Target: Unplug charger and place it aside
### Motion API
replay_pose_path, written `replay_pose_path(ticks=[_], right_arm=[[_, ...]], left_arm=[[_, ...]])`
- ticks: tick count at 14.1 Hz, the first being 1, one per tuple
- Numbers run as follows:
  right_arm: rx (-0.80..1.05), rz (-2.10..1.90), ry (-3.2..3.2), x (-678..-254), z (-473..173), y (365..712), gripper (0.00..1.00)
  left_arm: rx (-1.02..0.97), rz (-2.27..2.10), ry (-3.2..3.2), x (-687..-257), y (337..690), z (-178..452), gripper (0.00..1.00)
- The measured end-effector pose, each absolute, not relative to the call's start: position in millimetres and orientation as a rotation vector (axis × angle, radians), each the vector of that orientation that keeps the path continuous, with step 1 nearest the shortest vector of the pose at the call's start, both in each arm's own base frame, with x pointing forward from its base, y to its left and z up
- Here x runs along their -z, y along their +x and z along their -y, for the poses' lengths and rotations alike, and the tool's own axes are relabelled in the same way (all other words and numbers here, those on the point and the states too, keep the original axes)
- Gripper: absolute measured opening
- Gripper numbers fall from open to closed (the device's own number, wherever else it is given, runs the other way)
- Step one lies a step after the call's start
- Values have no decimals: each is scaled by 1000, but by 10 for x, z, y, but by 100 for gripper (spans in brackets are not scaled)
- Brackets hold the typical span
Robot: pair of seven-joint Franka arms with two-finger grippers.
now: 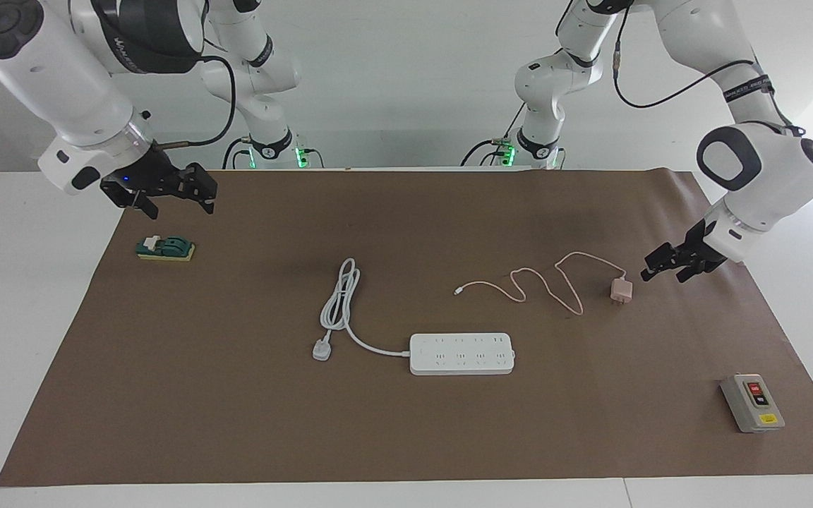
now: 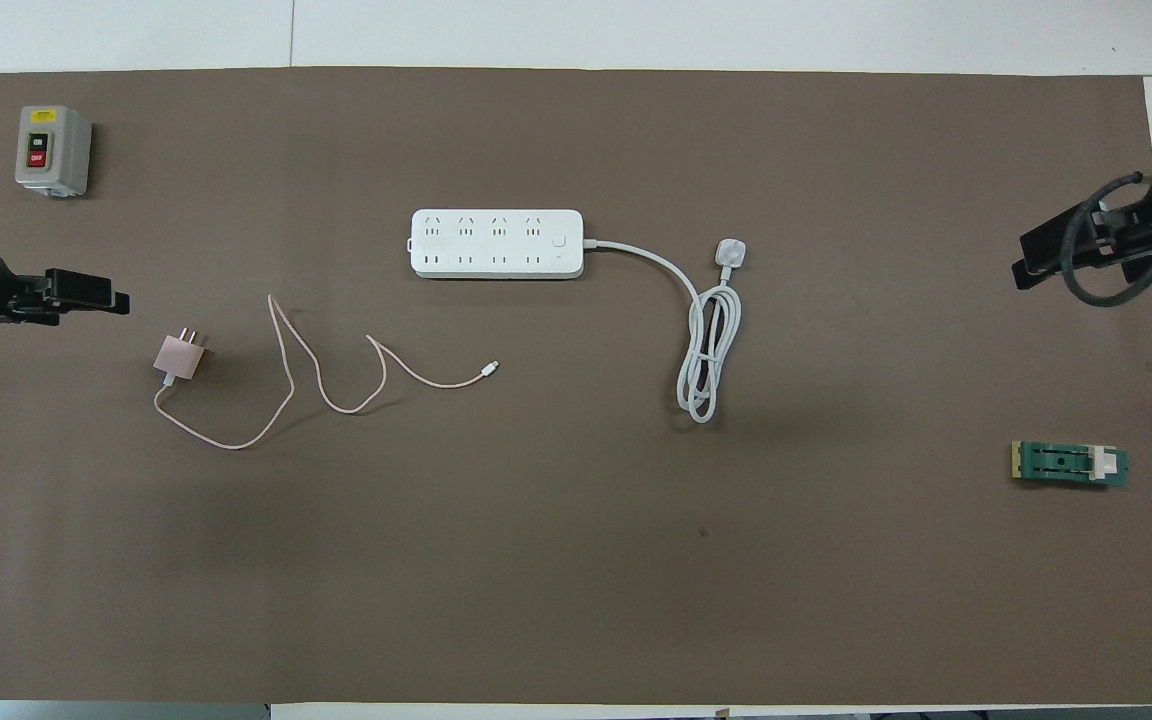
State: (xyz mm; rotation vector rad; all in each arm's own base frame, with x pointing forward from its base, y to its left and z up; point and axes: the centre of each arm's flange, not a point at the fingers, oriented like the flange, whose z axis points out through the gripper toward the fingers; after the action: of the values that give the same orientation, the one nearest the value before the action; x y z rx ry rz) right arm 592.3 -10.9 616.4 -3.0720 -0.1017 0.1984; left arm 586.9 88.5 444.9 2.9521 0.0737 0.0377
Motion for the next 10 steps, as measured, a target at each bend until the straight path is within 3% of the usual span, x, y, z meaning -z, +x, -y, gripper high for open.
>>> replay_pose_path(ticks=[4, 7, 10], right_arm=[[-136, 145, -3061, -6375, 510, 5788, 100], [-125, 203, -3123, -6534, 431, 5617, 100], [-149, 241, -3135, -6535, 272, 5356, 100]], left_arm=[[-66, -289, 3054, -5353, 5597, -742, 100], [-174, -423, 3039, -5981, 5581, -709, 100], [-157, -439, 3042, -6234, 5548, -584, 100]])
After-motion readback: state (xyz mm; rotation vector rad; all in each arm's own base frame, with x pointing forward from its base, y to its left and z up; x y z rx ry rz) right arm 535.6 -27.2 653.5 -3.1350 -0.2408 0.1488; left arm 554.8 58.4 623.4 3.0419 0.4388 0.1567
